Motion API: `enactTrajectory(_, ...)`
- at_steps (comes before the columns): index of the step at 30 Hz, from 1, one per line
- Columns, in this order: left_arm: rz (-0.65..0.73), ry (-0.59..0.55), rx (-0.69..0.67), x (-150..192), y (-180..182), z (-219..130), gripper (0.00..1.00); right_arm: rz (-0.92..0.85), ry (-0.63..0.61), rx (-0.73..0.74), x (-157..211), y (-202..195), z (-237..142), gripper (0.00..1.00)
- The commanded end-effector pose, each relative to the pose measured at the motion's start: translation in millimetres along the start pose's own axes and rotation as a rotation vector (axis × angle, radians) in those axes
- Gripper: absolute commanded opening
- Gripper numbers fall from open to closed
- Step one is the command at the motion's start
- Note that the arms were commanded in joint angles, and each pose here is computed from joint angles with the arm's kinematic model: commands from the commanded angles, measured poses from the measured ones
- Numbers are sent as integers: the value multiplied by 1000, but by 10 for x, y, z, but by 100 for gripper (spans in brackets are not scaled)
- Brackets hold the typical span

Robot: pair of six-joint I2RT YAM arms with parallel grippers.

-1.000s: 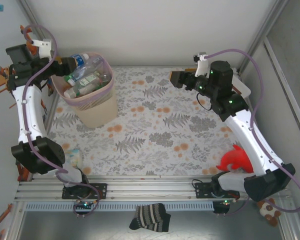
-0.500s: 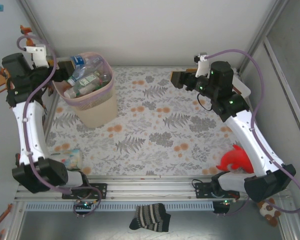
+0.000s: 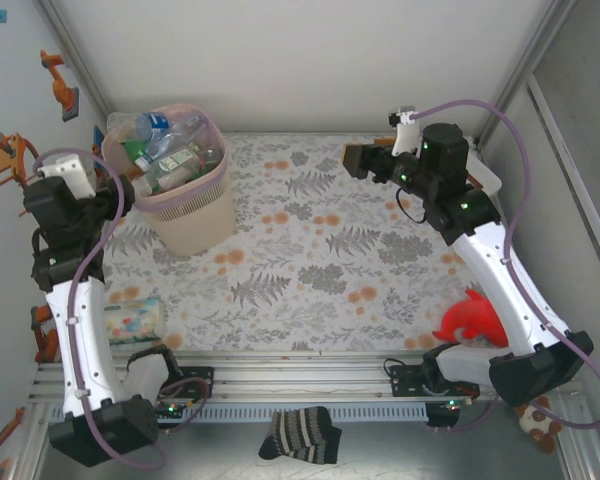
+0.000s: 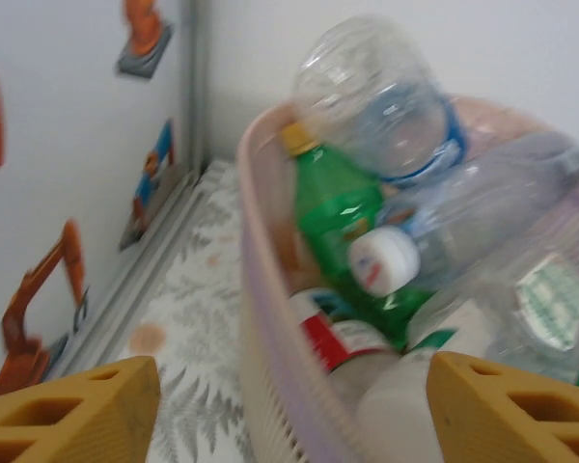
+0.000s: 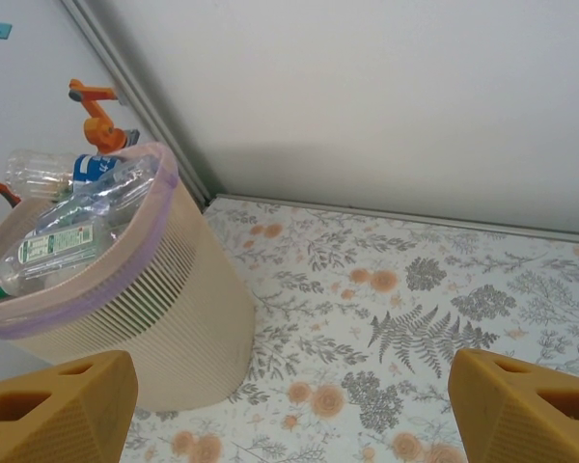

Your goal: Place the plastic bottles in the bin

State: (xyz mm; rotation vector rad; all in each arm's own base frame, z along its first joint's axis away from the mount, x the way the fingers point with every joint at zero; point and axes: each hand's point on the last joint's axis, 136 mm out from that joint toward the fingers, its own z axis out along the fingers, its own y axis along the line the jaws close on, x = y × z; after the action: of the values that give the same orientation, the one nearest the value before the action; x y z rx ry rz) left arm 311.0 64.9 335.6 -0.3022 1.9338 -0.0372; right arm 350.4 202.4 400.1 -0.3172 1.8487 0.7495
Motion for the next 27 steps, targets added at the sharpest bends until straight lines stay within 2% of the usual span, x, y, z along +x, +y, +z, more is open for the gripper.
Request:
enactTrajectory(1, -66, -33, -126, 92, 228, -196, 65, -27, -38, 8, -146, 36, -141, 83)
enactTrajectory(3, -85, -26, -132, 159, 250, -227, 62, -25, -35, 4, -133, 39, -131, 83)
enactTrajectory(8, -116, 108, -152, 469, 336, -9, 54, -20, -31, -6, -120, 50, -120, 83)
enactTrajectory(12, -154, 181, -73, 637, 287, 272, 53, -24, -40, 0, -136, 52, -159, 83)
enactTrajectory(22, -178, 207, 156, 539, 22, 917, 50, -25, -34, 36, -72, -16, -198, 83)
enactTrajectory(27, -190, 234, 208, 551, -47, 1254, 50, -23, -29, 56, -40, -74, -189, 83)
